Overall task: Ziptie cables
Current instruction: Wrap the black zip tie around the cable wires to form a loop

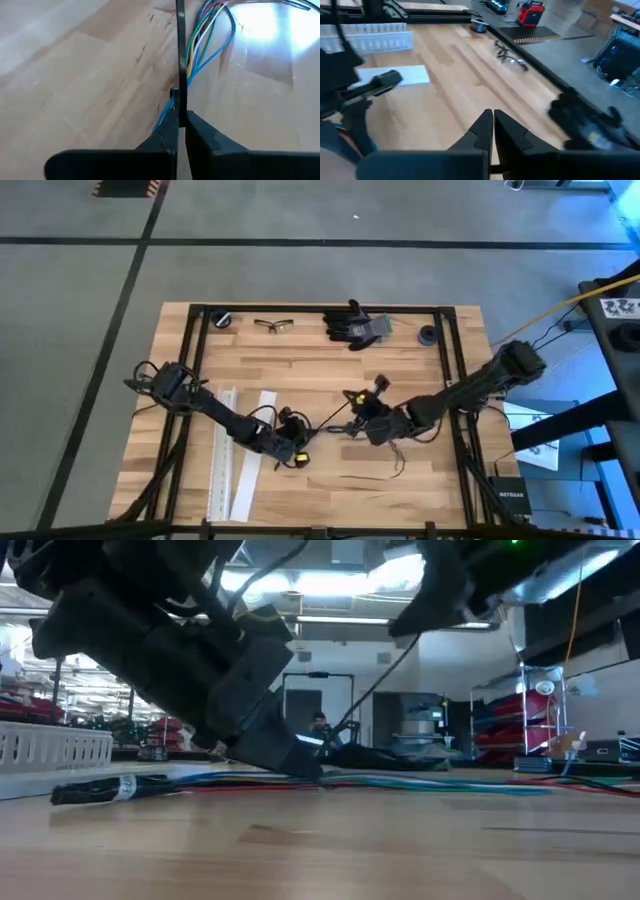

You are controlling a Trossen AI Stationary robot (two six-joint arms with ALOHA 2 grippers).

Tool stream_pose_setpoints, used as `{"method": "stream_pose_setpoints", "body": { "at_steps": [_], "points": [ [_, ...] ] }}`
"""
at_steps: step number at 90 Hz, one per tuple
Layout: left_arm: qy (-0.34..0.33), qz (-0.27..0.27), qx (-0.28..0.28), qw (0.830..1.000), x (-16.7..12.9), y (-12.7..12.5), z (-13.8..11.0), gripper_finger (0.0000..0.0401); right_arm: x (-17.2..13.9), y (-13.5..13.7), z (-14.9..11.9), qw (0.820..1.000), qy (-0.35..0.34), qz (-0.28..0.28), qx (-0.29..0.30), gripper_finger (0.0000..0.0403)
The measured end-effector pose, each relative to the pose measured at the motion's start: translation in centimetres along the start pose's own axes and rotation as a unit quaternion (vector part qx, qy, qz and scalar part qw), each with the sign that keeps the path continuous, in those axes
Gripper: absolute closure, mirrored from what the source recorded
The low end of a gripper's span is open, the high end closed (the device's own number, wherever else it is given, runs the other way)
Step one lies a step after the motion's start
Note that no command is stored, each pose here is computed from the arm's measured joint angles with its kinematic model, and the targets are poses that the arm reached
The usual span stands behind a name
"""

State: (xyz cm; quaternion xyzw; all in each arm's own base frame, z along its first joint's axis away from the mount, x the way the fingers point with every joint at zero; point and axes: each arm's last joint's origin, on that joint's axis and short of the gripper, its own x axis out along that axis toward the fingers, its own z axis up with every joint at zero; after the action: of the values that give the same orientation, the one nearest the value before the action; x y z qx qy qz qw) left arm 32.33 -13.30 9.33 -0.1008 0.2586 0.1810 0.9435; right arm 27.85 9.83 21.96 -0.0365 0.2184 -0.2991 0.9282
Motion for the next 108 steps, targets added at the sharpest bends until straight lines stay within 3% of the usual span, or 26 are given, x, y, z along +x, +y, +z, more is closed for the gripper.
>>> {"method": "stream_pose_setpoints", "body": {
  "at_steps": [16, 29, 40, 58, 83, 108],
  "points": [
    [-0.002, -0.001, -0.004, 1.0, 0.0, 0.0, 0.1, 0.0401, -1.6, -1.8, 0.7, 0.997, 0.045, 0.055, 0.043, 0.0395],
    [-0.004, -0.002, -0.007, 1.0, -0.1, 0.0, 0.3, 0.0401, -2.2, -2.4, -0.2, 0.984, 0.112, 0.079, 0.112, 0.0353],
    [-0.018, -0.009, -0.022, 1.0, -0.1, 0.0, 1.0, 0.0401, -1.2, -0.2, -3.2, 0.973, 0.127, 0.13, 0.144, 0.03],
    [-0.054, -0.022, -0.04, 0.997, -0.2, 0.1, 2.6, 0.0401, 1.3, 3.9, -6.7, 0.969, 0.076, 0.18, 0.148, 0.0245],
    [-0.049, -0.024, -0.058, 0.997, 0.2, 0.6, 2.8, 0.0401, 4.2, 7.1, -7.6, 0.978, 0.042, 0.167, 0.121, 0.0238],
    [-0.058, -0.03, -0.064, 0.996, 0.1, 0.5, 3.0, 0.0401, 5.2, 7.2, -6.2, 0.979, 0.019, 0.141, 0.146, 0.0256]
  ]
}}
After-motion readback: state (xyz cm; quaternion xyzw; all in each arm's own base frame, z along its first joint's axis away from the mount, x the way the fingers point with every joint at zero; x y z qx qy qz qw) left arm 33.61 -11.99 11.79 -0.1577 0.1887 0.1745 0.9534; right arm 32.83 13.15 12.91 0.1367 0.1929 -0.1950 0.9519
